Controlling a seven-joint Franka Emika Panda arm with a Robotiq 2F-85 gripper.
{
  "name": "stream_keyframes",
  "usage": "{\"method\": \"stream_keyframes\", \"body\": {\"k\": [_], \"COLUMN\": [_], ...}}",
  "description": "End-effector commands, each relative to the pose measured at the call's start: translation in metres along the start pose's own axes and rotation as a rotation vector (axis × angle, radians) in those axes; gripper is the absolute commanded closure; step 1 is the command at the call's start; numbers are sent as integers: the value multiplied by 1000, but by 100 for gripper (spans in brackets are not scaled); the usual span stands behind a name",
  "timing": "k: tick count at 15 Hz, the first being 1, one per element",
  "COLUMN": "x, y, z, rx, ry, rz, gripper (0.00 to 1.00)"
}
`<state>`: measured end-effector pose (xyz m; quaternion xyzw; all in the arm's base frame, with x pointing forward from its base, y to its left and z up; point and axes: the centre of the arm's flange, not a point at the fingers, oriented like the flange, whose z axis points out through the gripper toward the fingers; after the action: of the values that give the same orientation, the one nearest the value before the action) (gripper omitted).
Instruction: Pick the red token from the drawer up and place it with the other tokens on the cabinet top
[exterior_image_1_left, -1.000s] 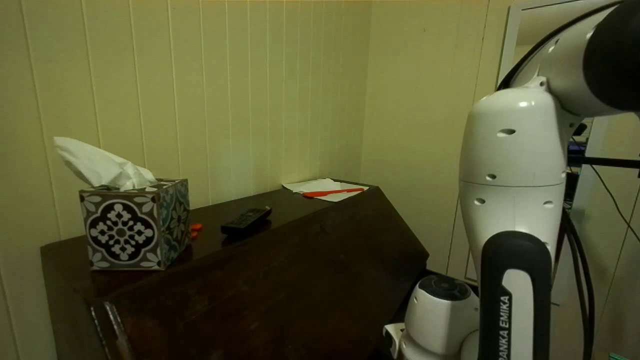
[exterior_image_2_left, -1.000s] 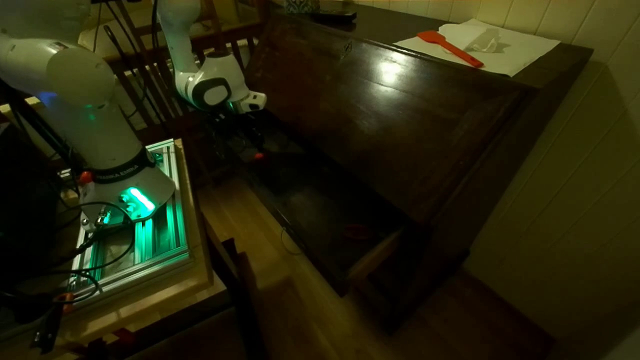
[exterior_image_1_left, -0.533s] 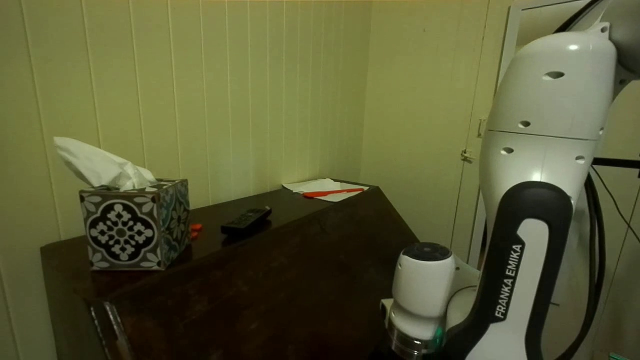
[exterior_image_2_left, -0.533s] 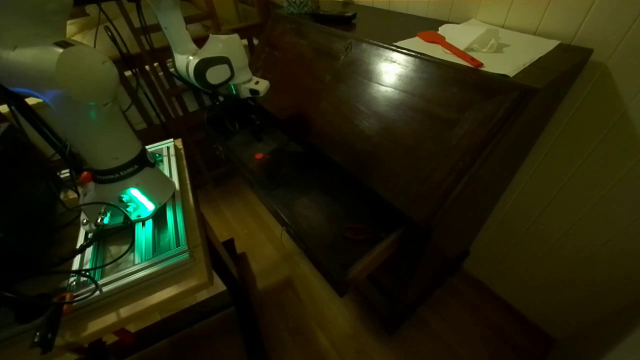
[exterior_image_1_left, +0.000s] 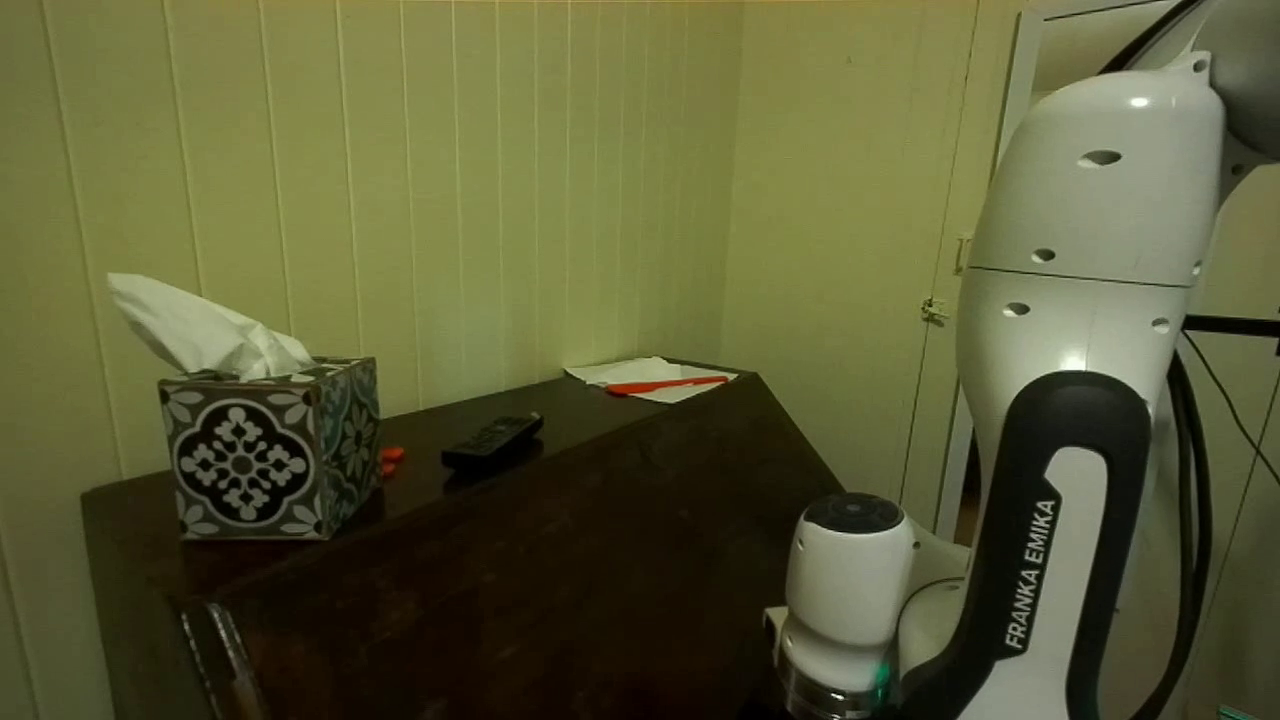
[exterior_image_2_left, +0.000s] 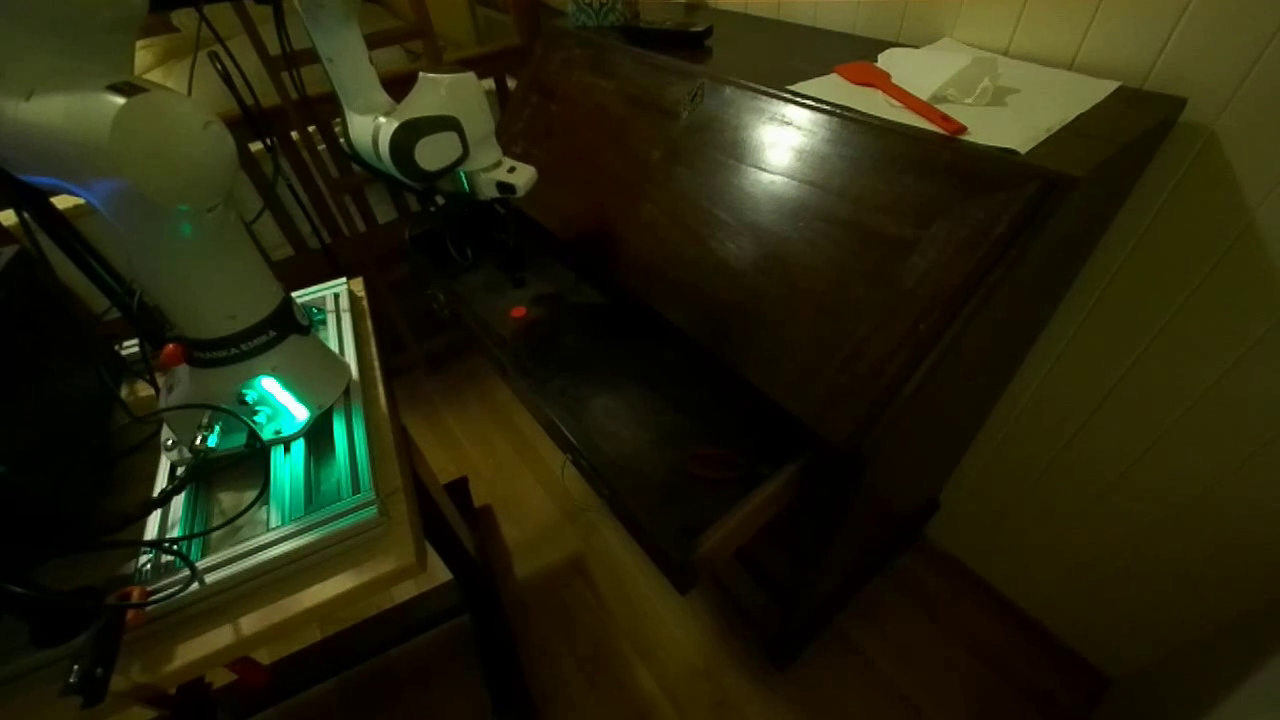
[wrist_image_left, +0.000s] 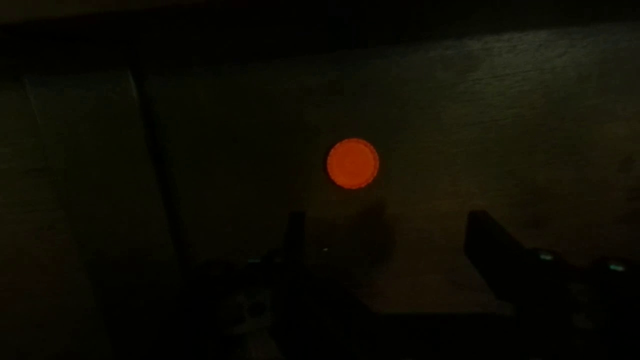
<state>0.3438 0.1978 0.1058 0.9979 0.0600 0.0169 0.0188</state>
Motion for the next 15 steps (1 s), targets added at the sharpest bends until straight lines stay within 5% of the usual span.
{"method": "stream_keyframes", "body": {"k": [1,5,8,15], "x": [-8,-12,-13,-10], "y": [1,5,9,23], "z": [11,22,29,46], "rx": [12,34,47,75], "ry": [-34,-63,-68,-32], "rz": [4,0,-2,-34], "gripper": [0,2,15,16]}}
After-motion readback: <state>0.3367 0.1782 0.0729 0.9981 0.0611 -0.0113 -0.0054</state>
